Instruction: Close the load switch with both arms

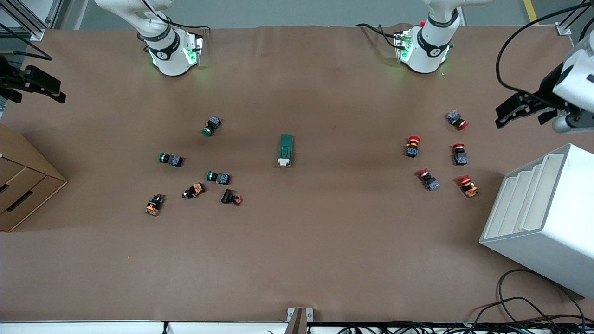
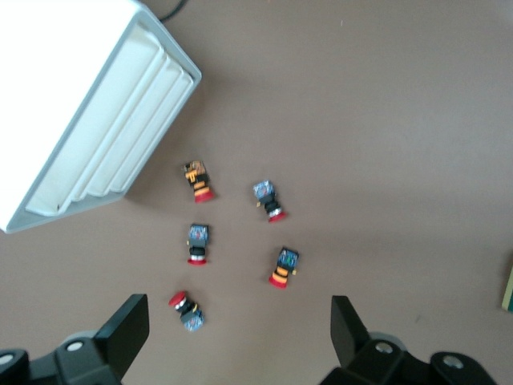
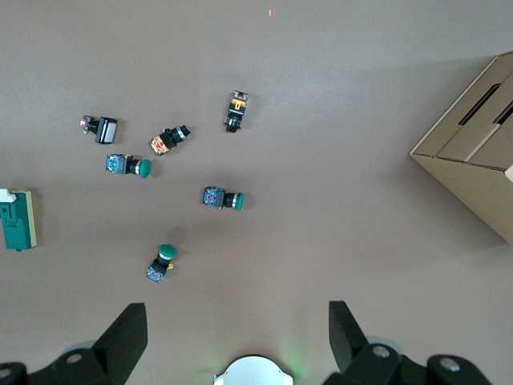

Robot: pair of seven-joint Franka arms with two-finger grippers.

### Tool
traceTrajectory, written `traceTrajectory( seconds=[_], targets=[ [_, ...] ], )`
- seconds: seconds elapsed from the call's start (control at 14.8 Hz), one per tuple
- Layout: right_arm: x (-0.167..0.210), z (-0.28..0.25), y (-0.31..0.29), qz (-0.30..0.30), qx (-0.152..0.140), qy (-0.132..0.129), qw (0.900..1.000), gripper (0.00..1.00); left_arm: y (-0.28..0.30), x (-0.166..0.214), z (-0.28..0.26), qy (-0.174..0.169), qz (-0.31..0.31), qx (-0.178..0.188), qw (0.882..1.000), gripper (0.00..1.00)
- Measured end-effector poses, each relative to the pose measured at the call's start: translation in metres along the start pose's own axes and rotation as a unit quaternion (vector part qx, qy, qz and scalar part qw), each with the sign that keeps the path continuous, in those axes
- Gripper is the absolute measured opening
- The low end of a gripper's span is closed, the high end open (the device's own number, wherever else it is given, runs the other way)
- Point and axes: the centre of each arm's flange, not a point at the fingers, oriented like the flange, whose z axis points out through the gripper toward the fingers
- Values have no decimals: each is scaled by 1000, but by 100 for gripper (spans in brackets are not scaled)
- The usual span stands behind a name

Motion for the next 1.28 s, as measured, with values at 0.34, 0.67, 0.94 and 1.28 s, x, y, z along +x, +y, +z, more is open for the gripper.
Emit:
traceTrajectory(
  seconds=[0.34,0.67,0.94,1.28],
  targets=[
    [-7,0,0,0,0,0,1000,100,35,-33,-8,4,38,1,999,100],
    [-17,-1,1,1,1,5,1000,100,27,-31,-7,4,56,1,998,100],
    [-16,-2,2,1,1,13,1000,100,8,-27,-8,6,58,1,998,100],
    [-16,-3,2,2,1,15,1000,100,18,-29,-8,6,50,2,999,100]
  ],
)
